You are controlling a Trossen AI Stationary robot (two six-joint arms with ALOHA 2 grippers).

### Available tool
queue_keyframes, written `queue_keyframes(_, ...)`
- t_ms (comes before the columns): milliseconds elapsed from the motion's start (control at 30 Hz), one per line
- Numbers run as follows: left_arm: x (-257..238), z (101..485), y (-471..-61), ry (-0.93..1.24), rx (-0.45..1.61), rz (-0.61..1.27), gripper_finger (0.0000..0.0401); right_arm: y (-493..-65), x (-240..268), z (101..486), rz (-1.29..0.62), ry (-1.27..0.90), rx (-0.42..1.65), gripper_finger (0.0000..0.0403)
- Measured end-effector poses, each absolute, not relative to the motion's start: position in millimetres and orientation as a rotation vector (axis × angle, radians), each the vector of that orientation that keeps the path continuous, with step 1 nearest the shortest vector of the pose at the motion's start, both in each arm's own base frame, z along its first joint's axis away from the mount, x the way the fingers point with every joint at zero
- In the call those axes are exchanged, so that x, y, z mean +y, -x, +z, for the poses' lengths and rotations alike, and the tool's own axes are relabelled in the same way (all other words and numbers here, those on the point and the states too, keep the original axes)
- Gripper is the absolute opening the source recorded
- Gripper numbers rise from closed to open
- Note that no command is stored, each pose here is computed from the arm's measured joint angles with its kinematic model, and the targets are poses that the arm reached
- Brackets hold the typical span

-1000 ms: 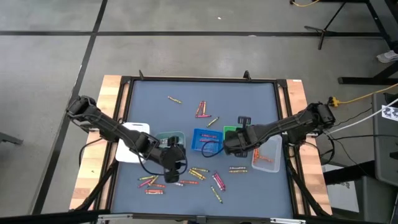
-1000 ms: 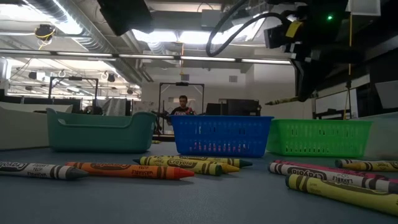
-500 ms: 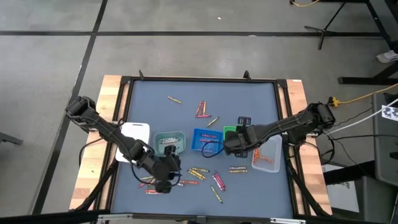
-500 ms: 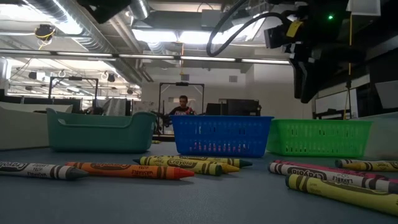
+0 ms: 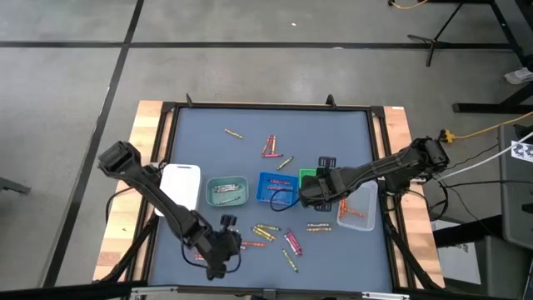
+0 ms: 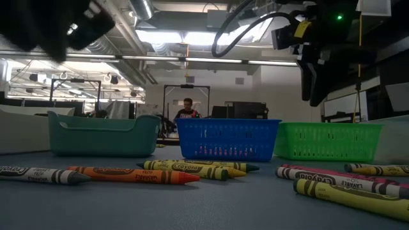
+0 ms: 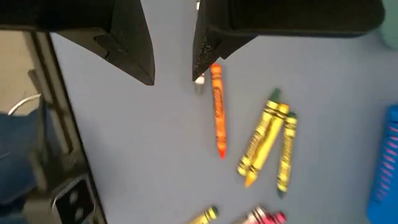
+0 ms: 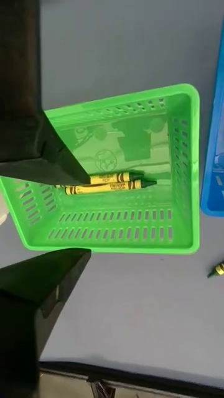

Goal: Sort crayons
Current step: Put the gray crayon into the light green bin

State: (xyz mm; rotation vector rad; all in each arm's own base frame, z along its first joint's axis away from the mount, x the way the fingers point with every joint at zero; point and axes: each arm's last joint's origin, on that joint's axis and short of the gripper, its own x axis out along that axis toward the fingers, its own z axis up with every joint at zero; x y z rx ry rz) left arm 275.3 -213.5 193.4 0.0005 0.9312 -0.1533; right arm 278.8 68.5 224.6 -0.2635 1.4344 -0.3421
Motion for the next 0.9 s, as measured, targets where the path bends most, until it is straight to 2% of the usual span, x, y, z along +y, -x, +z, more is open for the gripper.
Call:
queue_keyframes(533,-219,145,-283,-0.071,1.048,-0.101,0.0092,-279,69,225,-0.341,0.261,1.431,0.0173)
queue_keyframes(900,-207,130,-291,-0.003,1.12,-0.024,0.0091,-279,69,225,-0.341,0.261,1.432,0.0173)
